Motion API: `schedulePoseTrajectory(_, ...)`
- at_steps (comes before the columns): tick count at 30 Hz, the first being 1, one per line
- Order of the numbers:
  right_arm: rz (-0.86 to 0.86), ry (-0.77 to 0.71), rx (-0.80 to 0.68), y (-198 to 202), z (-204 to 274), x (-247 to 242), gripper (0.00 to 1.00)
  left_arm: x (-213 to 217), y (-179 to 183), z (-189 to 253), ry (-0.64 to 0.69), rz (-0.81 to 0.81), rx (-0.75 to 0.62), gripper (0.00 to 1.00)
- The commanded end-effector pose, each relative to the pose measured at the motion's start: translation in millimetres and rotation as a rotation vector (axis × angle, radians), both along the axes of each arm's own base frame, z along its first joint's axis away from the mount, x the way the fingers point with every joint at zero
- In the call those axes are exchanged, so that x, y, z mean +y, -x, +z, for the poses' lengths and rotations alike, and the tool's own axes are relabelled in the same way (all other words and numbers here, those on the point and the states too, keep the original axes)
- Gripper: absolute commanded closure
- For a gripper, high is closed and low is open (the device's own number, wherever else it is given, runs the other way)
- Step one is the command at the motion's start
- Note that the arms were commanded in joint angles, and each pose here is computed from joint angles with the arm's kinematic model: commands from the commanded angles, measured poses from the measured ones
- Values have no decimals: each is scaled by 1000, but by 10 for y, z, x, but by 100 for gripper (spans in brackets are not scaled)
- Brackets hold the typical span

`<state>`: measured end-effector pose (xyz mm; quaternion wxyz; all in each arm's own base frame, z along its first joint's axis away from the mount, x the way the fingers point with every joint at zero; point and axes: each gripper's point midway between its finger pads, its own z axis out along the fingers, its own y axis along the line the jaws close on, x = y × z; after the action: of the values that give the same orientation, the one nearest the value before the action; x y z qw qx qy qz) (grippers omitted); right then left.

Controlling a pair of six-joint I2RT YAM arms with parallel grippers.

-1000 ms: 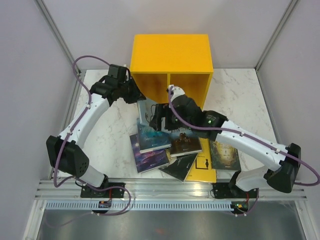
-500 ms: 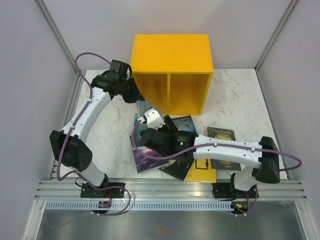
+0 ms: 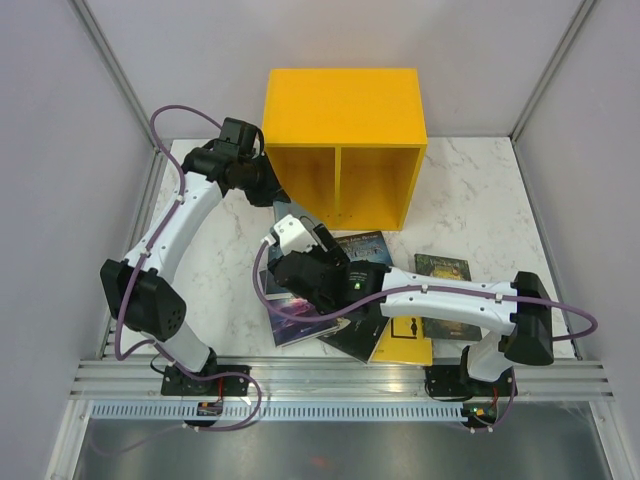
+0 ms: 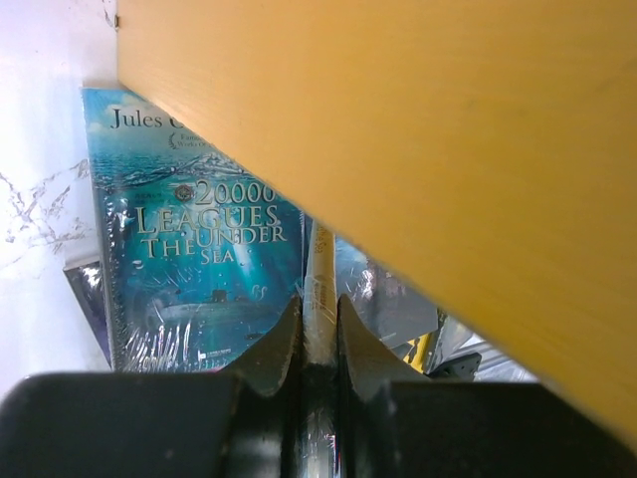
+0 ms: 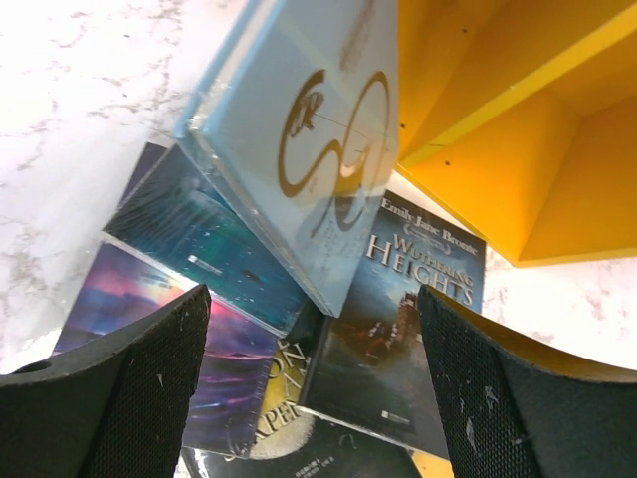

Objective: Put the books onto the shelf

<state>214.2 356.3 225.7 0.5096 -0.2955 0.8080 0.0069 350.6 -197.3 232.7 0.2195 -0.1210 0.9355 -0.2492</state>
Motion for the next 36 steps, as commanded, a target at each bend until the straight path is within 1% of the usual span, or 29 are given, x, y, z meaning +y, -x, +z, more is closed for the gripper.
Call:
schedulePoseTrajectory(1,59,-117,5,74,277,137,12,-401,177,266,120,-163,-19,98)
schedulePoseTrajectory(5,51,-106,-20,43,262,127,12,-446,225,352,159,-175,-16,98)
schedulePoseTrajectory(9,-1,-66,-50,-64,183,165,12,-499,335,525,199,-197,-34,98)
schedulePoseTrajectory(14,-22,-52,-75,-145,161,193,18,-525,547,732,255,-232,-38,98)
schedulePoseTrajectory(16,-36,-38,-91,-185,170,160,28,-509,600,763,253,-236,-30,98)
schedulePoseTrajectory(17,-49,-31,-108,-207,197,135,42,-497,605,802,247,-240,-42,98)
schedulePoseTrajectory(18,-57,-31,-112,-223,208,118,49,-480,612,781,235,-239,-39,98)
schedulePoseTrajectory(21,-69,-18,-133,-259,252,69,63,-443,655,774,216,-244,-30,98)
schedulePoseTrajectory(22,-73,-13,-138,-271,263,57,65,-448,661,799,222,-247,-34,98)
schedulePoseTrajectory(23,-75,-2,-142,-283,256,35,70,-462,680,822,235,-252,-30,98)
schedulePoseTrajectory(24,-77,-1,-141,-300,247,30,84,-464,693,873,243,-256,-41,98)
schedulePoseTrajectory(25,-82,-1,-141,-315,251,14,96,-467,703,898,248,-259,-45,98)
schedulePoseTrajectory(26,-89,2,-144,-325,244,3,100,-469,718,933,254,-266,-53,98)
schedulePoseTrajectory(29,-101,-22,-164,-346,294,-14,100,-430,751,1058,251,-268,-102,98)
schedulePoseTrajectory(30,-110,-41,-172,-350,345,-31,100,-413,755,1080,245,-266,-116,94)
schedulePoseTrajectory(31,-115,-59,-177,-365,363,-28,100,-378,788,1139,239,-268,-145,85)
schedulePoseTrajectory(32,-126,-72,-183,-378,403,-49,100,-338,763,1139,217,-253,-165,79)
schedulePoseTrajectory(33,-131,-86,-185,-386,426,-48,100,-304,775,1143,204,-245,-175,62)
schedulePoseTrajectory(34,-138,-97,-188,-401,454,-52,100,-254,806,1185,191,-239,-196,54)
schedulePoseTrajectory(35,-142,-108,-190,-401,480,-52,100,-209,794,1191,170,-224,-213,50)
schedulePoseTrajectory(36,-149,-112,-190,-423,482,-65,100,-180,798,1199,159,-215,-221,43)
